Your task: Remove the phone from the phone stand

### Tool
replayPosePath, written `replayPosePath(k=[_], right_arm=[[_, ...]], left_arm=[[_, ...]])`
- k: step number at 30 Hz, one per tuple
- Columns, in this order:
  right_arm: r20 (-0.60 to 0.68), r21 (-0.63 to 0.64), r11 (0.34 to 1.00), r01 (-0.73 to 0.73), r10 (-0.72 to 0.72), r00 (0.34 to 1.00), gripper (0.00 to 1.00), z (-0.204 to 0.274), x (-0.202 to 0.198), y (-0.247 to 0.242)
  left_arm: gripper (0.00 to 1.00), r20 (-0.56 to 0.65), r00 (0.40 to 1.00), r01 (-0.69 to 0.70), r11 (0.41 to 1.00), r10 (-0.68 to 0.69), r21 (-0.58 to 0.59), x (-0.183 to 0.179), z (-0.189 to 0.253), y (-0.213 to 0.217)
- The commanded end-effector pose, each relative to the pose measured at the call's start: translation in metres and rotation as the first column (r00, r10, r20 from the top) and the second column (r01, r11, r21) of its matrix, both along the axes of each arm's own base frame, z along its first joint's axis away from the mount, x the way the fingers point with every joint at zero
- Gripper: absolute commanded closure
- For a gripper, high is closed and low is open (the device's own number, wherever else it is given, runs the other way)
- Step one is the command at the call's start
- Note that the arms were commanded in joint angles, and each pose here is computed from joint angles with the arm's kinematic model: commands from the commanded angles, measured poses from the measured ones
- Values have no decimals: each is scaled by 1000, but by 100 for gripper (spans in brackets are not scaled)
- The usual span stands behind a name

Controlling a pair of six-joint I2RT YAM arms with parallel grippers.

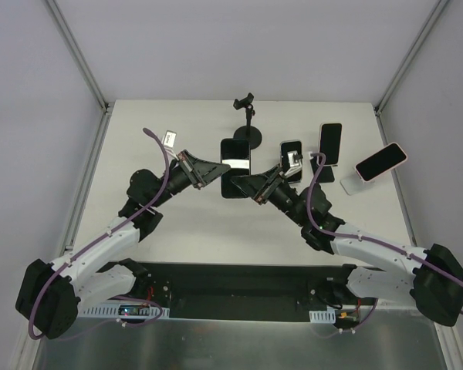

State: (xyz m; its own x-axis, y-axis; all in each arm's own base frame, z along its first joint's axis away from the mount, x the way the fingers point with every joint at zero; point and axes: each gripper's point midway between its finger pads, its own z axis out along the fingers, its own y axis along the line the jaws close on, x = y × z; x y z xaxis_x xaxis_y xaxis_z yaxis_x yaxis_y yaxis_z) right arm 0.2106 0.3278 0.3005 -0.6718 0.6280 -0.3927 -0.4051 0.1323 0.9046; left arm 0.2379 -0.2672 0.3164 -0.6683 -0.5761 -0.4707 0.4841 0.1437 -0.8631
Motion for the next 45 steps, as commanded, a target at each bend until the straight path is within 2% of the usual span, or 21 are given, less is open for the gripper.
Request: replayPosePath(k=[1, 2, 3, 6, 7, 9, 10, 11, 12, 13, 18, 19, 23, 28, 33, 35, 41, 45], right_arm=[[34, 65, 998, 8, -10, 999, 51, 16, 0, -10], [44, 53, 999, 14, -17, 999, 43, 15, 1, -12], [50, 31, 999, 21, -23, 998, 28, 11, 1, -14], [73, -66, 996, 52, -47, 996, 9, -1, 2, -24], [91, -80, 994, 68, -60, 994, 6, 1, 1, -31], [96, -186, 976, 113, -96, 991, 0, -18, 4, -43], [123, -201, 970, 138, -115, 986, 3, -14, 3, -53], [97, -284, 946, 157, -134, 986, 4, -33, 4, -61], [123, -344, 921, 182, -147, 981, 4, -40, 5, -69], [145, -355, 911, 209, -167, 975, 4, -36, 3, -80], [210, -544, 777, 317, -240, 948, 4, -60, -5, -130], [254, -550, 750, 368, -270, 929, 4, -54, -5, -145], [302, -630, 649, 427, -302, 904, 4, -62, -16, -182], [347, -652, 592, 474, -322, 881, 4, -60, -24, -207], [367, -676, 555, 484, -316, 875, 4, -63, -25, -215], [376, -682, 544, 488, -312, 873, 4, -62, -25, -217], [397, -715, 504, 485, -278, 875, 4, -64, -22, -216], [400, -735, 487, 472, -251, 882, 4, -67, -20, -212]], left_arm=[[100, 129, 991, -15, 1000, 17, -13, -4, 21, 4], [100, 131, 991, -23, 1000, 25, -13, -2, 21, 6], [100, 131, 991, -35, 999, 36, -9, 2, 21, 9], [100, 118, 992, -52, 999, 51, 10, 10, 15, 14], [100, 108, 992, -70, 997, 67, 22, 16, 12, 19], [100, 105, 992, -81, 995, 75, 54, 24, 8, 24], [100, 96, 991, -105, 992, 98, 69, 32, 4, 31], [100, 75, 991, -117, 989, 110, 90, 40, -1, 35], [100, 73, 990, -128, 986, 120, 107, 45, -3, 39], [100, 60, 992, -121, 984, 115, 127, 48, -8, 42], [100, -30, 979, -190, 950, 203, 248, 102, -42, 86], [100, -53, 980, -172, 950, 192, 263, 113, -47, 90], [100, -102, 969, -182, 930, 224, 319, 151, -70, 127], [100, -201, 944, -163, 898, 263, 409, 194, -102, 181], [100, -283, 925, -123, 905, 253, 406, 207, -128, 223], [100, -323, 899, -143, 896, 296, 421, 207, -139, 246], [100, -357, 857, -102, 800, 372, 591, 197, -186, 295], [100, -417, 824, -48, 781, 384, 623, 187, -213, 311]])
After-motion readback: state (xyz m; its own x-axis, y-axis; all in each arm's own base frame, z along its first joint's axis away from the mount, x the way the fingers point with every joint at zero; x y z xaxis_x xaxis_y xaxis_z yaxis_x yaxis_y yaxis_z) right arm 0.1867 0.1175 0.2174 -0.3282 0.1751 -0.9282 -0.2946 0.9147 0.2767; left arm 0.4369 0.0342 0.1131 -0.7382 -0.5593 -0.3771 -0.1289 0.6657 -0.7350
